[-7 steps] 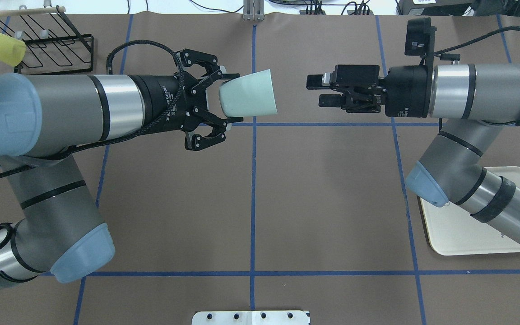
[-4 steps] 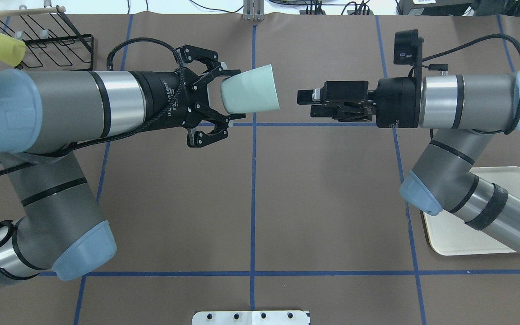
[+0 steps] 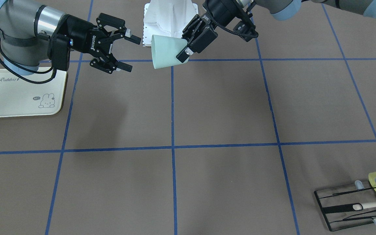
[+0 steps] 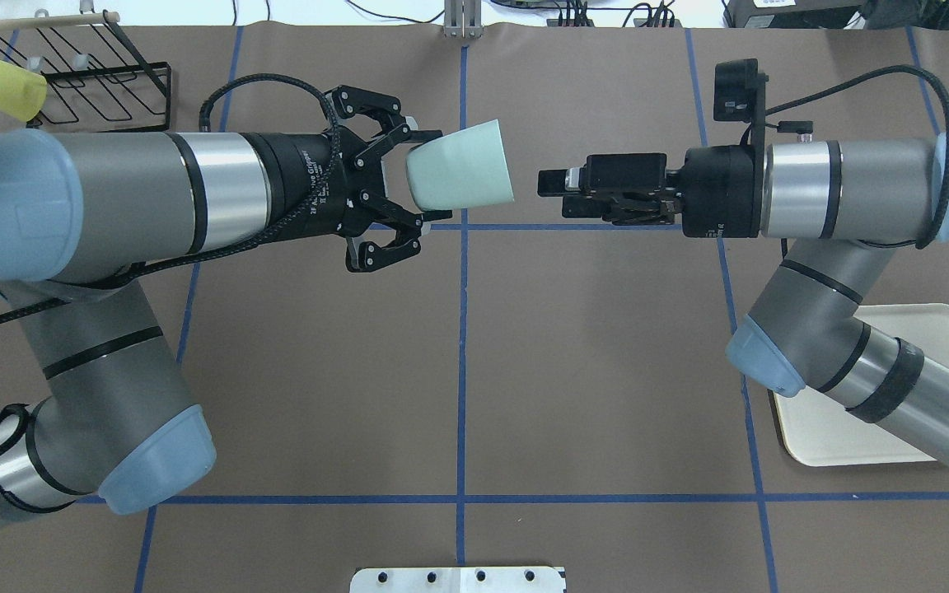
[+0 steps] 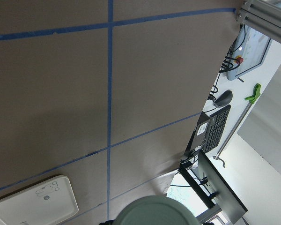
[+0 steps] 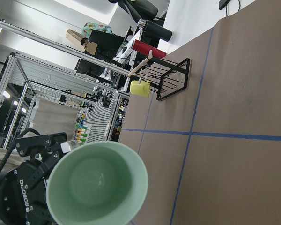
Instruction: Left arm grabs green cup and hands to right arm on tray
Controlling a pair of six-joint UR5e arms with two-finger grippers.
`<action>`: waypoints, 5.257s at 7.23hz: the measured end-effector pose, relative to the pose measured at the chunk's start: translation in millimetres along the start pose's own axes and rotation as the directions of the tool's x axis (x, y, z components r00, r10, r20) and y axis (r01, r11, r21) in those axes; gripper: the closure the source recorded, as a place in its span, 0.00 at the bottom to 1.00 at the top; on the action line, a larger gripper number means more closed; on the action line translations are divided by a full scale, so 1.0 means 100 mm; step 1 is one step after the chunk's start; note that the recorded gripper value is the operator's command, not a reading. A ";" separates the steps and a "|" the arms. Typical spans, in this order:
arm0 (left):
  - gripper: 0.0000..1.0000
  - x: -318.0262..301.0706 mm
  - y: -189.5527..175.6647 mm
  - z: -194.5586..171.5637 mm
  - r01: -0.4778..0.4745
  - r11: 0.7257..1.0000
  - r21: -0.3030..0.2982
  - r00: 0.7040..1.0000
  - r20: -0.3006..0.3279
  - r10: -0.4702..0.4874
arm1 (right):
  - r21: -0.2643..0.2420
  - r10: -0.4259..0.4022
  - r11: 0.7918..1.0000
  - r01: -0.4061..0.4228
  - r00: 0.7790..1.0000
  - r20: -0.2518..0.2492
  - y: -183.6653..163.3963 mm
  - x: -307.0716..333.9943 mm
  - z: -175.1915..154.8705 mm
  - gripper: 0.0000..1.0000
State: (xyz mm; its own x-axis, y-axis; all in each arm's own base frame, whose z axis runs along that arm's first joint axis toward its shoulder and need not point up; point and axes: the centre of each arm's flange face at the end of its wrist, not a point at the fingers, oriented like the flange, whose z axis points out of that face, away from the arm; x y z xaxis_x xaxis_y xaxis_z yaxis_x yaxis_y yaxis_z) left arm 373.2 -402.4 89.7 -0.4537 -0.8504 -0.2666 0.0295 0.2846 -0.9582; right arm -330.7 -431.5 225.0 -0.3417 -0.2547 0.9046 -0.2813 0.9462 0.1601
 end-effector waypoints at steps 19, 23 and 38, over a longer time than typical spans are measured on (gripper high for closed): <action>0.90 -0.13 0.18 0.05 0.053 0.998 -0.034 0.998 0.025 -0.052 | 0.001 0.009 1.000 -0.009 1.000 0.011 0.03 -0.03 0.27 0.55; 0.90 -0.13 0.18 0.05 0.053 0.998 -0.034 0.998 0.025 -0.052 | -0.002 0.010 1.000 -0.010 1.000 0.018 0.05 -0.06 0.32 0.63; 0.00 -0.13 0.16 0.04 0.036 0.999 -0.033 0.999 0.025 -0.036 | -0.001 0.016 1.000 -0.015 1.000 0.016 0.06 -0.02 0.32 1.00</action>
State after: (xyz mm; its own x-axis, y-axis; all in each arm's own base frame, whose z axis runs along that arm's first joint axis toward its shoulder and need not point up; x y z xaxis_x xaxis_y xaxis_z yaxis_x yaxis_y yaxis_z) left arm 383.4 -388.6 77.5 -0.4317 -0.8709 -0.2349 -0.0166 0.2680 -0.9633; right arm -360.7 -431.4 211.6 -0.3606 -0.2432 0.9005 -0.2749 0.9502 0.1466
